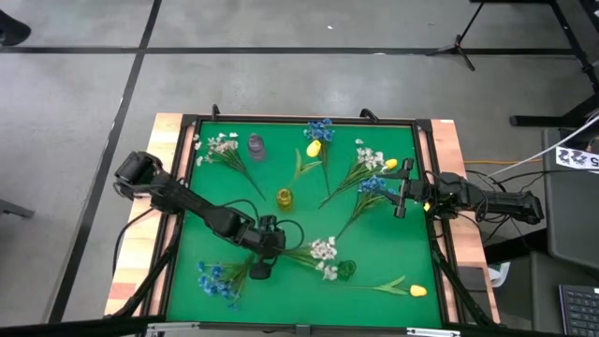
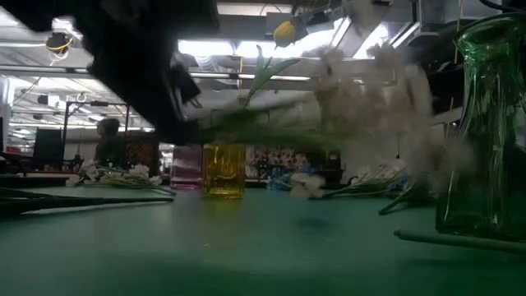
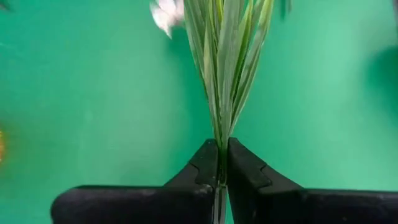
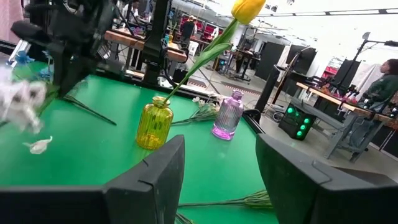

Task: Sort flowers into vase by color
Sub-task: Put the bottom white flowers into the green vase

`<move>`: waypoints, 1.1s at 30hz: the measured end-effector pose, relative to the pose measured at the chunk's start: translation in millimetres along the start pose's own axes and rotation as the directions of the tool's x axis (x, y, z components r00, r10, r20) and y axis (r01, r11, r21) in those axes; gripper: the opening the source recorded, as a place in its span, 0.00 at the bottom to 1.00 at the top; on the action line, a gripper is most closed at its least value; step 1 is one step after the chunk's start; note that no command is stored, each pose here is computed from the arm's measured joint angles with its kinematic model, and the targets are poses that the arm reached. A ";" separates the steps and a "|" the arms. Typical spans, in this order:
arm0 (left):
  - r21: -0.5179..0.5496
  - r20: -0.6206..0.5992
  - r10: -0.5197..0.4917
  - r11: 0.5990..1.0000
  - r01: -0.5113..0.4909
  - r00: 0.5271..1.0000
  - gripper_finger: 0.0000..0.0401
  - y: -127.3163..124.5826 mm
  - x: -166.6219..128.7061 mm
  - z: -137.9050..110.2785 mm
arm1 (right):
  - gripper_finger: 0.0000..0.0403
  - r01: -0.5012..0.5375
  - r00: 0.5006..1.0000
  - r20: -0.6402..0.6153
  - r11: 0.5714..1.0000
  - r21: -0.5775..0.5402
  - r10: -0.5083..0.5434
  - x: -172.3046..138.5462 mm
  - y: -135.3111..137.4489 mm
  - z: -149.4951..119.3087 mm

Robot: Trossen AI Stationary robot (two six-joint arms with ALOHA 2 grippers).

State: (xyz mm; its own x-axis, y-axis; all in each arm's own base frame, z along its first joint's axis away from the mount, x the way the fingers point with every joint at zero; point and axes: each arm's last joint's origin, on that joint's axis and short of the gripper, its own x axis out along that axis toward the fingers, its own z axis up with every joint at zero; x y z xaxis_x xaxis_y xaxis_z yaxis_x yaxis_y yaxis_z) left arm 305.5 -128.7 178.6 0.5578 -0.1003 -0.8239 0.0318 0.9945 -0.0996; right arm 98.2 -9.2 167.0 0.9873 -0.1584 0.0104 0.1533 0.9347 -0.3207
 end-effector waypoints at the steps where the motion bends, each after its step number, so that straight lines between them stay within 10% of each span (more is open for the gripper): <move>1: -0.005 0.009 0.008 1.000 -0.008 1.000 0.03 0.6 -4.9 1.0 | 0.49 0.000 1.000 0.000 1.000 0.000 0.000 0.0 0.0 0.0; 13: -0.089 0.396 0.201 0.980 -0.181 0.896 0.03 12.7 -90.2 29.8 | 0.49 0.000 1.000 0.000 1.000 0.005 0.000 0.0 0.0 0.0; 21: 0.041 0.852 0.085 0.973 -0.229 0.516 0.02 -2.0 -130.1 77.0 | 0.49 0.001 1.000 0.001 1.000 0.006 -0.001 0.0 0.0 0.0; 33: 0.121 0.991 -0.100 0.959 -0.258 0.095 0.03 -1.1 -75.8 100.7 | 0.49 0.002 1.000 0.001 1.000 0.008 -0.002 0.0 -0.1 0.1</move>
State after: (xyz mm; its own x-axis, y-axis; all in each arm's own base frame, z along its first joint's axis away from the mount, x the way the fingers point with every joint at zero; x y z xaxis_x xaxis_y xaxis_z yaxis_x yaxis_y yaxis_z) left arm 346.7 -119.2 297.4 0.8710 -0.0795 0.4847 -0.0129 0.9828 0.1842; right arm 98.2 -9.2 167.1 0.9871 -0.1599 0.0116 0.1555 0.9369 -0.3130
